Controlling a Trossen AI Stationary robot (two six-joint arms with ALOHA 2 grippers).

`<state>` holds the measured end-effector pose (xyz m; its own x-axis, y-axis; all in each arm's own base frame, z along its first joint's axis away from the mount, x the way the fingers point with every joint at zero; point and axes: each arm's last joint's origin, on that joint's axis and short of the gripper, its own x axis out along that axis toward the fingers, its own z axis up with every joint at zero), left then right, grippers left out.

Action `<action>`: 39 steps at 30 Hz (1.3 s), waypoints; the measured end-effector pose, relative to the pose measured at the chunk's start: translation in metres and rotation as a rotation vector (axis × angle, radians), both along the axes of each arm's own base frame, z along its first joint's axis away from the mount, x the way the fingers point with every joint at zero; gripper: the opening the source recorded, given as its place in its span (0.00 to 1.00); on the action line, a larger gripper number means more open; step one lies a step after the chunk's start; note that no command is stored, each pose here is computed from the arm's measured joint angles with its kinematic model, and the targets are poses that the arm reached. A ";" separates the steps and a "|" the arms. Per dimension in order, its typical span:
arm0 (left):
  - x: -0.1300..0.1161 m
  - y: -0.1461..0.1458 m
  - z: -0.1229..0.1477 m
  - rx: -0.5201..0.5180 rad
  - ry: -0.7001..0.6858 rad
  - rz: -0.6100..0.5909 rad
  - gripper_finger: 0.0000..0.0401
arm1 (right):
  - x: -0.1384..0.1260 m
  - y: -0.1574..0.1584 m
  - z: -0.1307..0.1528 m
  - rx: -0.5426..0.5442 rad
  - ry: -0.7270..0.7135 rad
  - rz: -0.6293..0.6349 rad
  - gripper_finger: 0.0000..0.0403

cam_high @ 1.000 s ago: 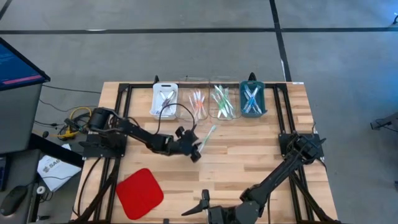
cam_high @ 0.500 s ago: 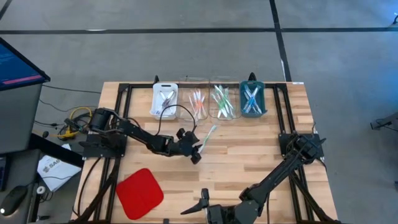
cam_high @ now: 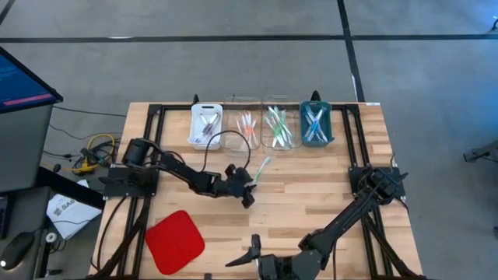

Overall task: Pick & Place Toothbrushes
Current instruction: Put the green toothbrush into the right transparent bin

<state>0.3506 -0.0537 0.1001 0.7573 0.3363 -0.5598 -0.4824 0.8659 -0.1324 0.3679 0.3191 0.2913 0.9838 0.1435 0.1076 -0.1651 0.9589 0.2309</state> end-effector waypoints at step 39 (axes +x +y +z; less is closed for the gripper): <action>-0.037 -0.056 0.085 0.102 -0.014 -0.120 0.04 | -0.004 0.004 0.002 0.064 -0.008 0.017 0.62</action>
